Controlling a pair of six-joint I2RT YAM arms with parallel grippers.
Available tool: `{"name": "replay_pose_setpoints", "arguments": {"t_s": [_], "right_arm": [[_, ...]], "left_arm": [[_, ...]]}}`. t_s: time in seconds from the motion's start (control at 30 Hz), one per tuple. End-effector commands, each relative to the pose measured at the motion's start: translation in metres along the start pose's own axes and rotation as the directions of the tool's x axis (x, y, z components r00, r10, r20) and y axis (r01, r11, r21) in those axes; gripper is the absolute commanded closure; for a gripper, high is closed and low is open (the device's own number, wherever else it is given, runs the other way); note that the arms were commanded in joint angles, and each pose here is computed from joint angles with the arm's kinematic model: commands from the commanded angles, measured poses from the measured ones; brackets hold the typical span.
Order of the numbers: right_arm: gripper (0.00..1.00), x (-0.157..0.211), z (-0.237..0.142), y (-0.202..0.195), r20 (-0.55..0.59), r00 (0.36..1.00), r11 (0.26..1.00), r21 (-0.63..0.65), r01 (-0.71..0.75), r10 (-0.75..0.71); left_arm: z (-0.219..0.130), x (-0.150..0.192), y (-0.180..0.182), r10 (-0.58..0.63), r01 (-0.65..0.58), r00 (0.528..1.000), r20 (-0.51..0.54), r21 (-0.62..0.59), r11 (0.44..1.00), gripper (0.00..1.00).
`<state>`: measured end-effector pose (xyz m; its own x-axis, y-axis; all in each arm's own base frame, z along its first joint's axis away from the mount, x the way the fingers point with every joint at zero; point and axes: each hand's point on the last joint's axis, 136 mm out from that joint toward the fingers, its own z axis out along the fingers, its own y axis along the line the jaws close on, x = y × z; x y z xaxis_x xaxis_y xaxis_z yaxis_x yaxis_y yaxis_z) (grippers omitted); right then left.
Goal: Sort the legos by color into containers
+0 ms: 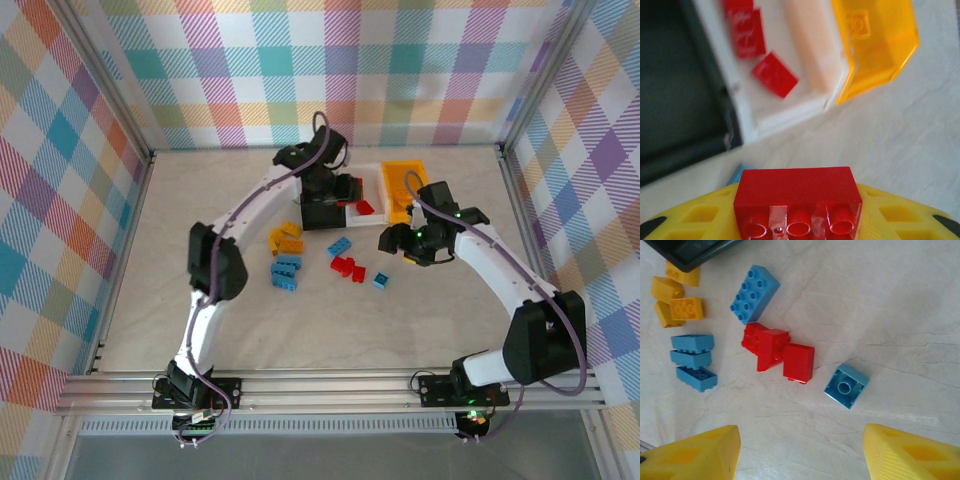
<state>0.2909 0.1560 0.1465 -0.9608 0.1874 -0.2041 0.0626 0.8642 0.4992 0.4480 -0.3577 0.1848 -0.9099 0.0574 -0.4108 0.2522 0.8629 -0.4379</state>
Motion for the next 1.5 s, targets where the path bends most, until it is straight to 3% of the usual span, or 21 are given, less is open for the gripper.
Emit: {"name": "replay_pose_setpoints", "arguments": {"t_s": [0.0,0.23,0.4,0.47,0.6,0.8,0.93,1.13,1.47], "right_arm": [[0.34,0.002,-0.008,0.009,0.022,1.000,0.999,-0.046,-0.001,0.002],[0.34,0.006,-0.020,0.011,0.030,1.000,0.999,-0.046,-0.001,0.002],[0.34,0.012,-0.026,0.006,0.029,1.000,1.000,-0.025,-0.007,0.007],[0.34,0.014,-0.026,0.004,0.022,1.000,1.000,-0.011,-0.009,0.009],[0.34,0.021,-0.023,-0.002,-0.015,1.000,1.000,0.016,-0.017,0.017],[0.34,0.038,-0.002,-0.004,-0.119,0.986,0.990,0.057,0.126,-0.119],[0.34,0.044,0.026,0.000,-0.208,0.948,0.955,0.125,0.268,-0.239],[0.35,0.036,0.066,0.012,-0.273,0.897,0.897,0.181,0.404,-0.349],[0.36,0.018,0.110,0.015,-0.326,0.864,0.862,0.210,0.462,-0.384]], "left_arm": [[0.015,-0.026,-0.013,-0.020,0.017,0.999,0.041,0.065,0.998,0.52],[0.066,-0.049,-0.015,-0.052,0.037,0.992,0.118,0.130,0.991,0.51],[0.083,-0.056,-0.017,-0.067,0.045,0.989,0.135,0.155,0.987,0.39],[0.084,-0.058,-0.017,-0.070,0.047,0.987,0.143,0.161,0.986,0.29],[0.082,-0.060,-0.020,-0.074,0.048,0.986,0.147,0.173,0.984,0.22],[0.038,-0.072,-0.042,-0.054,0.013,0.980,0.190,0.211,0.977,0.22],[-0.016,-0.069,-0.045,0.019,-0.048,0.977,0.215,0.132,0.990,0.20],[-0.064,-0.019,0.008,0.071,-0.062,0.992,0.109,-0.077,0.995,0.18],[-0.111,0.054,0.071,-0.015,0.029,0.997,0.080,-0.171,0.985,0.15]]}}
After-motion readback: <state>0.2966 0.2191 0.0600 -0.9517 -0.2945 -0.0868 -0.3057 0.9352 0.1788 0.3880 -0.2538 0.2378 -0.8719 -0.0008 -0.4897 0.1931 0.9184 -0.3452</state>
